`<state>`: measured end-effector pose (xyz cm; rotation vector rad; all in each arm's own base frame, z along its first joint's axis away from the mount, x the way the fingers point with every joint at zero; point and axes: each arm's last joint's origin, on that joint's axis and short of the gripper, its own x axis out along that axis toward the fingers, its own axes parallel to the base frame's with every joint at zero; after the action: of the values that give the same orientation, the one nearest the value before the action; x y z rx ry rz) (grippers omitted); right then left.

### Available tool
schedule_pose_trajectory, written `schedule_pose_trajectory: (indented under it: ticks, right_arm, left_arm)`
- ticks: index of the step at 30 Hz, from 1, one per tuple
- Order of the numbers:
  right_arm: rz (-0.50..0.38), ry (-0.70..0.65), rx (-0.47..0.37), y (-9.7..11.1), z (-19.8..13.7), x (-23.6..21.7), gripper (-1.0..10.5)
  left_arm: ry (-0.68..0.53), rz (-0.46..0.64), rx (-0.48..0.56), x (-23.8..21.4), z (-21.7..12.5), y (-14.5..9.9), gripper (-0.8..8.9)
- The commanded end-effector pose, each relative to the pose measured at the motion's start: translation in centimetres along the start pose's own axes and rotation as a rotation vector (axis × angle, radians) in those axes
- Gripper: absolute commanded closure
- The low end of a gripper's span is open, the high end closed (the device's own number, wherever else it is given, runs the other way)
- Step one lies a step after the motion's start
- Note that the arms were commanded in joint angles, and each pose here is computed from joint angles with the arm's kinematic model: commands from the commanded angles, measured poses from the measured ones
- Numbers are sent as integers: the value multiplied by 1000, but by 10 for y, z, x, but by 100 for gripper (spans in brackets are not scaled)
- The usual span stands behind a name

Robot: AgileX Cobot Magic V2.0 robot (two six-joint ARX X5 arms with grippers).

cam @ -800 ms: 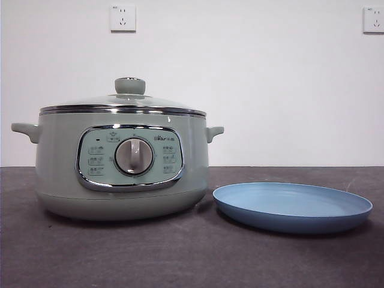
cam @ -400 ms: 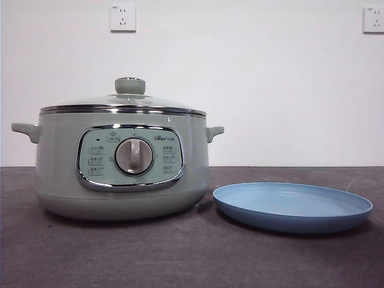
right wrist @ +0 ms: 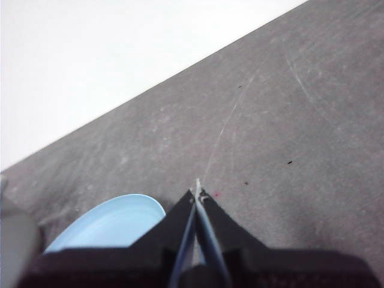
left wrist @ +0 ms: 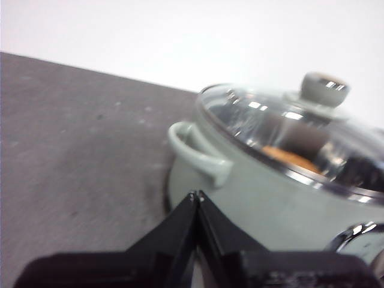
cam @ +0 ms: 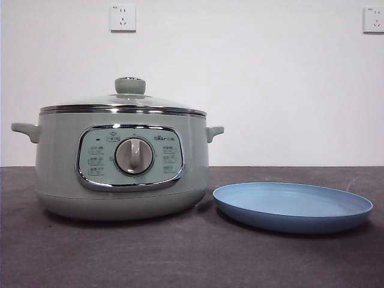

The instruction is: Take the potato out from the steamer,put the potato on the plate,close the lid

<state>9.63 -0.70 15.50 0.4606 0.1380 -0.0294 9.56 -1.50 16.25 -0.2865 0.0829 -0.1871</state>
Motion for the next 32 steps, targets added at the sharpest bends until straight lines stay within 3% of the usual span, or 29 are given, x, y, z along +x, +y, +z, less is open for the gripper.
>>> schedule_pose_trajectory:
  ticks: [1, 5, 11, 15, 20, 25, 32]
  right_arm:
    - [46, -31, 41, 7, 13, -4, 957]
    - [96, -77, 31, 21, 37, -13, 957]
    - [141, -109, -42, 48, 90, -21, 957]
    - [261, -79, -126, 72, 132, -18, 957]
    - [479, -8, -234, 103, 187, -3, 957]
    - [649, 97, -269, 126, 230, 21, 956]
    - [721, 275, -312, 143, 253, 57, 939]
  left_arm:
    - [-53, -45, -104, -1, 6, -2, 819]
    - [-87, -61, -165, -7, 28, -9, 819]
    - [-131, -74, -117, -18, 78, -25, 819]
    - [-165, -80, 4, -19, 118, -37, 819]
    - [-158, -147, 129, -12, 174, -56, 819]
    - [-59, -257, 159, 5, 220, -72, 819]
    - [231, -357, 170, 46, 250, -83, 817]
